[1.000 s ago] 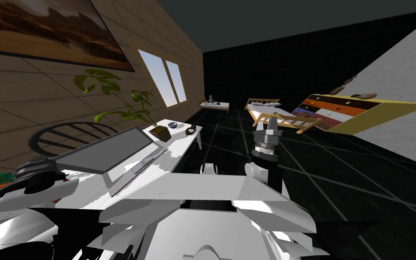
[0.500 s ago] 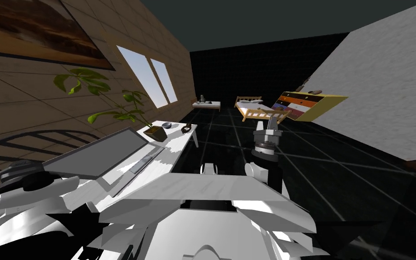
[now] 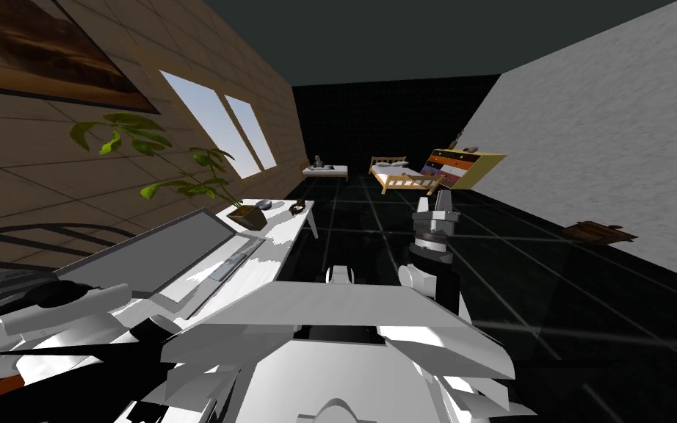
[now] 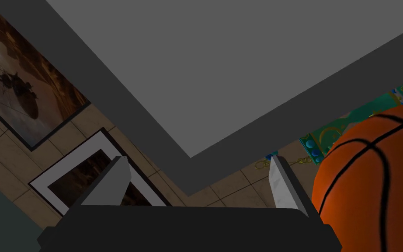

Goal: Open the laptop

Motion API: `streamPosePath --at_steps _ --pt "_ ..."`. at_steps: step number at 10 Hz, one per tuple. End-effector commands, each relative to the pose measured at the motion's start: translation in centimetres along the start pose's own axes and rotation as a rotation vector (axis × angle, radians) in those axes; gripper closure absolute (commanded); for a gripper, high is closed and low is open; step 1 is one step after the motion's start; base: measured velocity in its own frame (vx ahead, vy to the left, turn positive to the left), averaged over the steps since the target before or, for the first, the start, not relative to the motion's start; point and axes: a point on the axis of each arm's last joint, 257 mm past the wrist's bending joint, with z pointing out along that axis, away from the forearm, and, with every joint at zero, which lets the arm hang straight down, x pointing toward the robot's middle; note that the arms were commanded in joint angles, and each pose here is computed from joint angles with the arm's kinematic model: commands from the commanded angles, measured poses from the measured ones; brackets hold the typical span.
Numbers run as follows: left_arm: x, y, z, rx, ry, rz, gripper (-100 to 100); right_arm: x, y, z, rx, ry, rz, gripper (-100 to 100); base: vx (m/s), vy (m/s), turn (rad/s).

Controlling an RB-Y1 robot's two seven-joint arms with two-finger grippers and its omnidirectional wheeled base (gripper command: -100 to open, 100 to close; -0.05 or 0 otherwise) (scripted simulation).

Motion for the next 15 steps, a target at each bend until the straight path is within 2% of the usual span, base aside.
streamPosePath --at_steps 1,6,7,10,11,12,15 --pt "0.4 -0.6 0.0 0.029 0.025 -0.001 100 0.0 0.0 0.0 0.000 0.000 0.000 0 0.116 0.000 0.224" --pt "2.7 -2.5 -0.6 0.111 0.132 -0.003 100 0.0 0.0 0.0 0.000 0.000 0.000 0 0.209 -0.039 0.292" --pt "3.0 -2.5 -0.6 0.112 0.137 0.002 100 0.0 0.0 0.0 0.000 0.000 0.000 0 0.109 -0.039 0.117" --pt "4.9 -2.7 -1.3 0.142 0.215 0.002 100 0.0 0.0 0.0 0.000 0.000 0.000 0 0.126 -0.039 0.231" --pt "4.5 -2.8 -1.1 0.136 0.197 0.004 100 0.0 0.0 0.0 0.000 0.000 0.000 0 0.075 -0.046 0.059" --pt "4.6 -3.7 -1.3 0.166 0.198 0.060 -100 0.0 0.0 0.0 0.000 0.000 0.000 0 0.012 -0.004 -0.022" --pt "4.7 -4.9 -1.6 0.215 0.195 0.168 -100 0.0 0.0 0.0 0.000 0.000 0.000 0 -0.010 0.012 -0.011"
